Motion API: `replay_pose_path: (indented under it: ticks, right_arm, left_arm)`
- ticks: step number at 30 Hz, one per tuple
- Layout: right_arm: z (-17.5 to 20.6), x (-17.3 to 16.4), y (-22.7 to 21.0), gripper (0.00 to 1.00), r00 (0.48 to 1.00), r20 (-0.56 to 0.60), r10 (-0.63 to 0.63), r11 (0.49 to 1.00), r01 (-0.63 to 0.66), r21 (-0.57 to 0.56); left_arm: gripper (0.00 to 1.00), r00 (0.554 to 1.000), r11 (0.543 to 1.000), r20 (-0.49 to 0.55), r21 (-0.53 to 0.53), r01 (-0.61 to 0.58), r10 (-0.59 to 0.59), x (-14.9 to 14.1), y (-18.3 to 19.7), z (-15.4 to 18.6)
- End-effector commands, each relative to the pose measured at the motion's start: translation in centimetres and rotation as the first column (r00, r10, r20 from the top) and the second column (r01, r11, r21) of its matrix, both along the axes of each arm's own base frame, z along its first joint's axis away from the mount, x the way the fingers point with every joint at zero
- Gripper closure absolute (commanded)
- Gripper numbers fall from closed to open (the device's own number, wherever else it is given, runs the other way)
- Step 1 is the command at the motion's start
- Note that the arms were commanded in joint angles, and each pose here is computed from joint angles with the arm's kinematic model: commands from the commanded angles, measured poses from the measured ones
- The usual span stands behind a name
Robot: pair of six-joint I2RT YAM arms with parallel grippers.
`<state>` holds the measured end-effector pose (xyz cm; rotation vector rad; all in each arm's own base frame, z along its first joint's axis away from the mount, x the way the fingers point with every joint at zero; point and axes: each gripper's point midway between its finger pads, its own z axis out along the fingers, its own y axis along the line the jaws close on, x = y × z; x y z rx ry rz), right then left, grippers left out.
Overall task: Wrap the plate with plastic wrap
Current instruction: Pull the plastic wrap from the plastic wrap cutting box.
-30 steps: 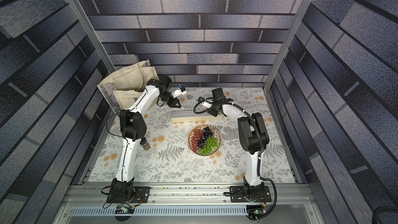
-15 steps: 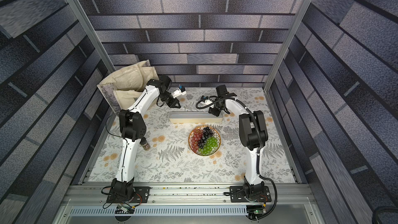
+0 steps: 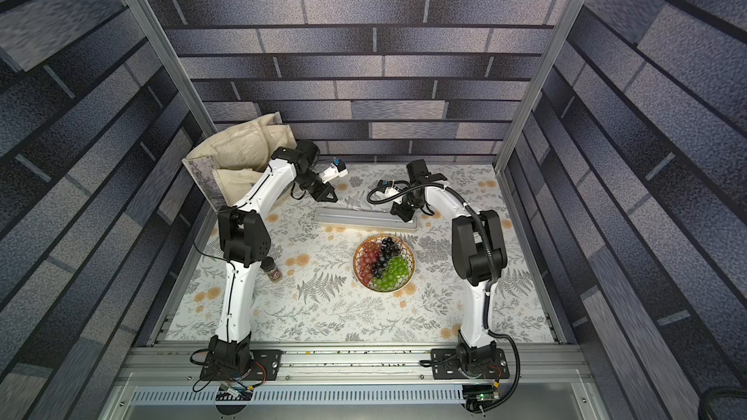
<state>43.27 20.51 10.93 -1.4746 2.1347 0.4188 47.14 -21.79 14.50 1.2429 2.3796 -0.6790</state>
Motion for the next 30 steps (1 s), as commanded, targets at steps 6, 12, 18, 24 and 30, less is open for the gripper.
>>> replay_pose_path:
  ticks: [6, 12, 18, 24, 30]
  right_arm:
    - [4.2, 0.6, -0.6, 1.0, 0.991, 0.129, -0.038, 0.999, 0.036, 0.024]
    - [4.7, 0.3, -0.6, 1.0, 0.991, 0.126, -0.032, 0.999, 0.028, 0.033]
    - [4.7, 0.4, -0.9, 1.0, 0.991, 0.126, -0.041, 0.999, 0.037, 0.03]
    - [6.8, 1.2, -1.4, 1.0, 0.977, 0.203, -0.065, 0.998, 0.061, 0.026]
    - [8.9, 1.3, -1.8, 1.0, 0.96, 0.27, -0.07, 0.998, 0.065, 0.026]
  left_arm:
    - [1.0, 0.995, 0.997, 0.099, -0.073, 0.024, -0.017, -1.3, -0.2, 4.8]
    - [1.0, 0.995, 0.996, 0.095, -0.082, 0.022, -0.014, -1.4, -0.2, 4.7]
    - [1.0, 0.997, 0.997, 0.079, -0.076, 0.021, -0.015, -1.7, -0.3, 4.1]
    - [1.0, 0.996, 0.993, 0.093, -0.119, 0.004, 0.007, -1.6, -0.2, 5.7]
    - [1.0, 0.995, 0.99, 0.103, -0.144, 0.005, 0.01, -1.8, -0.6, 6.9]
